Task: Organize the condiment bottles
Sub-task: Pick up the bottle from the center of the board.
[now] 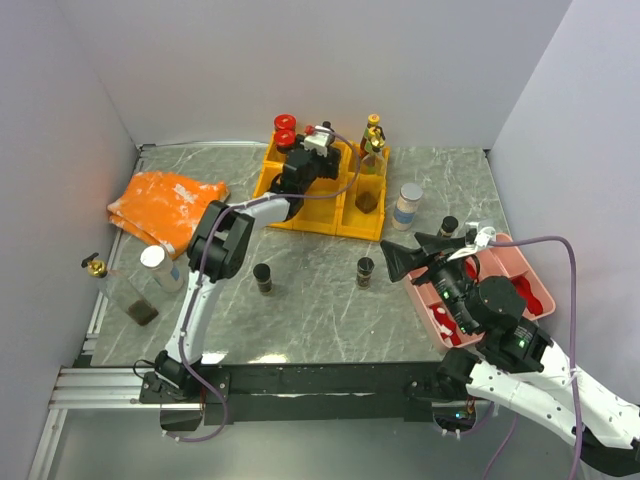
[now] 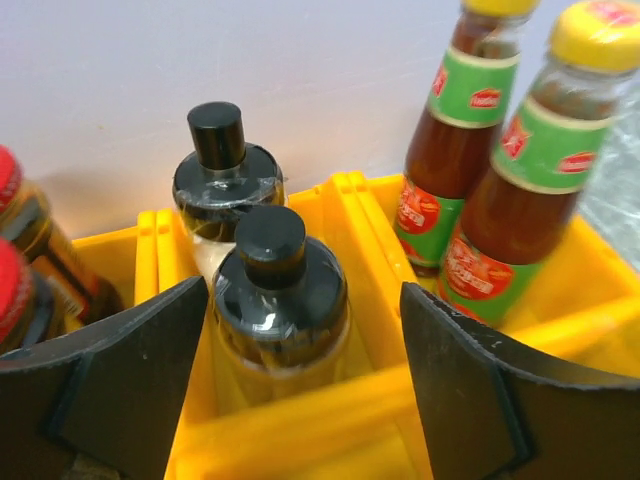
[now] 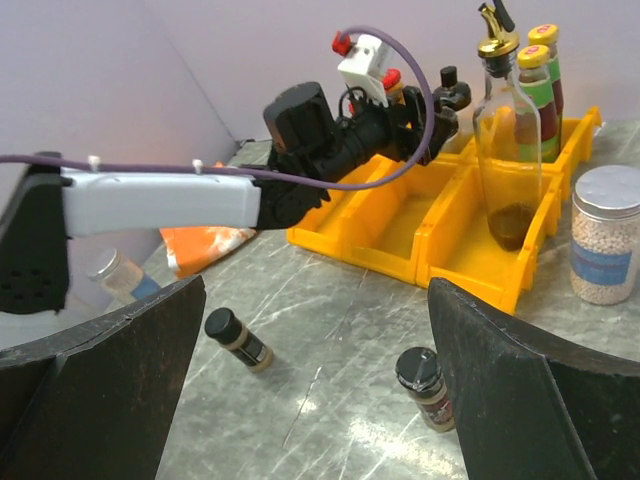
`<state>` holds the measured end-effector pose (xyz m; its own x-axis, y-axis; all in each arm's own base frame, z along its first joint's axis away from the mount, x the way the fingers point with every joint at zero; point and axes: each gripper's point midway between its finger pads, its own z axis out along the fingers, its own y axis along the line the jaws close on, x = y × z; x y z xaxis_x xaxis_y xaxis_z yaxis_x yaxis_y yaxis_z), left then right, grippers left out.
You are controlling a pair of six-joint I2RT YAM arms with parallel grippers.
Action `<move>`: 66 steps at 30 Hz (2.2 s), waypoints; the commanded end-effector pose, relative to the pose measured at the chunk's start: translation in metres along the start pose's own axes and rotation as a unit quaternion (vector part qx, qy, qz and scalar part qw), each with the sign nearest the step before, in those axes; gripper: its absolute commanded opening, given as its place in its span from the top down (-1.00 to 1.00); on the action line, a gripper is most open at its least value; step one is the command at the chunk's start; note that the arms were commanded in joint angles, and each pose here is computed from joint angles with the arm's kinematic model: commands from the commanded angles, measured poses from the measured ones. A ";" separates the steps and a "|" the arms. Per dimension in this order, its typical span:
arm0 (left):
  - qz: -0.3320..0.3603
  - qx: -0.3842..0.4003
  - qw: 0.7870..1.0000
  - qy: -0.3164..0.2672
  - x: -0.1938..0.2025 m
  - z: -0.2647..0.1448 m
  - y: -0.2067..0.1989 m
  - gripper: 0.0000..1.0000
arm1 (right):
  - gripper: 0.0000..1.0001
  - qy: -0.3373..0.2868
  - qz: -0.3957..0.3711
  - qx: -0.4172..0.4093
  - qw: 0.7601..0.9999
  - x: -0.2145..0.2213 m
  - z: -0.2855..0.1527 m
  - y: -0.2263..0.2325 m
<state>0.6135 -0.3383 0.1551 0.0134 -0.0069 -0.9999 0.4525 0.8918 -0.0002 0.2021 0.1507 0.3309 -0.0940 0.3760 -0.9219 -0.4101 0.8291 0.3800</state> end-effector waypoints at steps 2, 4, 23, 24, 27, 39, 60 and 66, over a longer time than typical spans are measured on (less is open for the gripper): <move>-0.030 0.019 0.994 -0.107 -0.143 -0.038 -0.009 -0.75 | -1.00 -0.021 0.005 -0.027 0.999 -0.019 -0.003 0.012; -0.035 0.011 0.995 -0.091 -0.144 -0.052 -0.010 -0.91 | -1.00 -0.017 0.002 -0.030 0.999 -0.019 -0.003 0.014; -0.140 -0.203 0.960 0.131 -0.093 -0.269 0.043 -0.98 | -1.00 0.087 0.010 -0.075 0.993 0.038 0.004 0.034; -0.144 -0.210 0.955 0.151 -0.083 -0.282 0.041 -0.98 | -1.00 0.089 0.011 -0.075 0.993 0.039 0.004 0.033; -0.160 -0.201 0.951 0.171 -0.072 -0.313 0.026 -0.90 | -1.00 0.096 0.012 -0.074 0.993 0.046 0.004 0.033; -0.180 -0.206 0.929 0.249 0.009 -0.369 -0.020 -0.62 | -1.00 0.111 0.014 -0.077 0.991 0.050 0.006 0.036; -0.164 -0.239 0.926 0.240 0.035 -0.385 -0.011 0.15 | -1.00 0.121 0.008 -0.069 0.990 0.058 0.009 0.034; -0.163 -0.231 0.933 0.224 0.017 -0.376 -0.014 0.56 | -1.00 0.116 0.011 -0.070 0.991 0.056 0.009 0.034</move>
<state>0.2614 -0.1735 0.1064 -0.5373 -0.1738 -0.8253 -0.0683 0.9843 -0.1628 0.1913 0.2028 0.2790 -0.3300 0.2411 -0.9127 -0.5136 0.7654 0.3878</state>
